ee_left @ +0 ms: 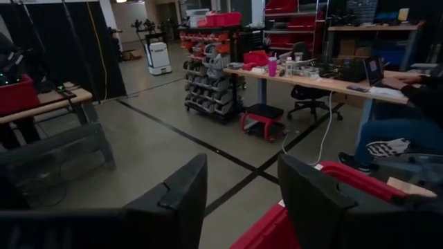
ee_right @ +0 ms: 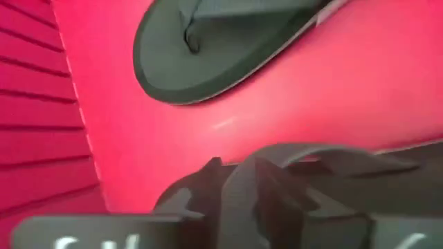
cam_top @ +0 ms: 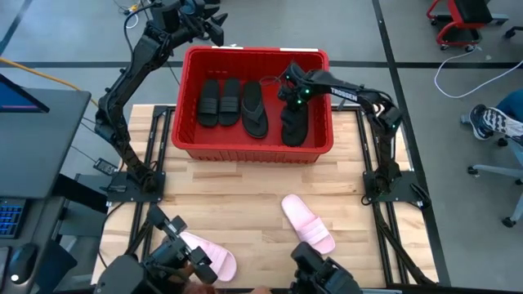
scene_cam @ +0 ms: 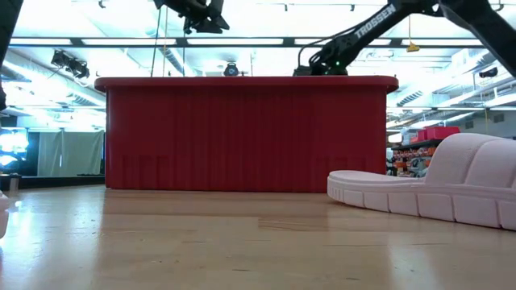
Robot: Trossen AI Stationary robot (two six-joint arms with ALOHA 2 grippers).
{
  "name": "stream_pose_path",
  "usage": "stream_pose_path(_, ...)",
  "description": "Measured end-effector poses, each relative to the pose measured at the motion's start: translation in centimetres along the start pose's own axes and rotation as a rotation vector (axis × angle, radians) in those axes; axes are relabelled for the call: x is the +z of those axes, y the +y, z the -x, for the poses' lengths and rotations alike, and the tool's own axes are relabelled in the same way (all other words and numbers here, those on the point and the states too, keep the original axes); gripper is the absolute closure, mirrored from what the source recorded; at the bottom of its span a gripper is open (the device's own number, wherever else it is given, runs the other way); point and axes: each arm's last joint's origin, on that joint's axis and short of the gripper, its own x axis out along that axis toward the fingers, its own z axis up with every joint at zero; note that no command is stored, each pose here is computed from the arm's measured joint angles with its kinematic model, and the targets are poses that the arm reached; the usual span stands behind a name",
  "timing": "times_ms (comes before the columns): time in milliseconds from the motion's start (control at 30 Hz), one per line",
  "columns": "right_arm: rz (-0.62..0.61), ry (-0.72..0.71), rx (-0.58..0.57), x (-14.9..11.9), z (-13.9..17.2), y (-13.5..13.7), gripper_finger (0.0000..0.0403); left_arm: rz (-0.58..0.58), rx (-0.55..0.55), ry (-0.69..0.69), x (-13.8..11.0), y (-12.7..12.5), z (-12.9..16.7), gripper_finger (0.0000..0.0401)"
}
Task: Pick and place slides into bin
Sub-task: Adjust the slippers and slides in the red container
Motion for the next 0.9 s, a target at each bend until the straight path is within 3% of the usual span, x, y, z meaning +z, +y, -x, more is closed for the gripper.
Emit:
stream_pose_path(133, -0.071, 0.056, 0.022, -0.5, -0.6, -0.1, 0.0262, 0.001, -0.001, 0.008, -0.1, 0.0, 0.0, 0.0222)
stream_pose_path(233, -0.057, 0.080, 0.019, -0.7, -0.5, 0.1, 0.0234, 0.002, -0.002, 0.009, -0.1, 0.0, 0.0, 0.0223)
stream_pose_path(367, -0.051, 0.102, -0.050, -0.9, -0.7, -0.3, 0.0213, 0.002, -0.003, 0.010, -0.1, -0.1, 0.0, 0.0223)
stream_pose_path(500, -0.062, 0.128, -0.045, -1.5, -1.5, -0.7, 0.0204, 0.004, -0.012, 0.022, -0.2, -0.4, -0.1, 0.0225)
stream_pose_path(733, -0.051, 0.149, 0.041, -2.9, -3.1, -0.4, 0.0221, 0.008, -0.020, 0.047, -0.4, -0.6, -0.1, 0.0228)
stream_pose_path(900, -0.045, 0.124, 0.040, -3.3, -3.9, -0.6, 0.0301, 0.010, -0.019, 0.051, -0.5, -0.6, -0.1, 0.0228)
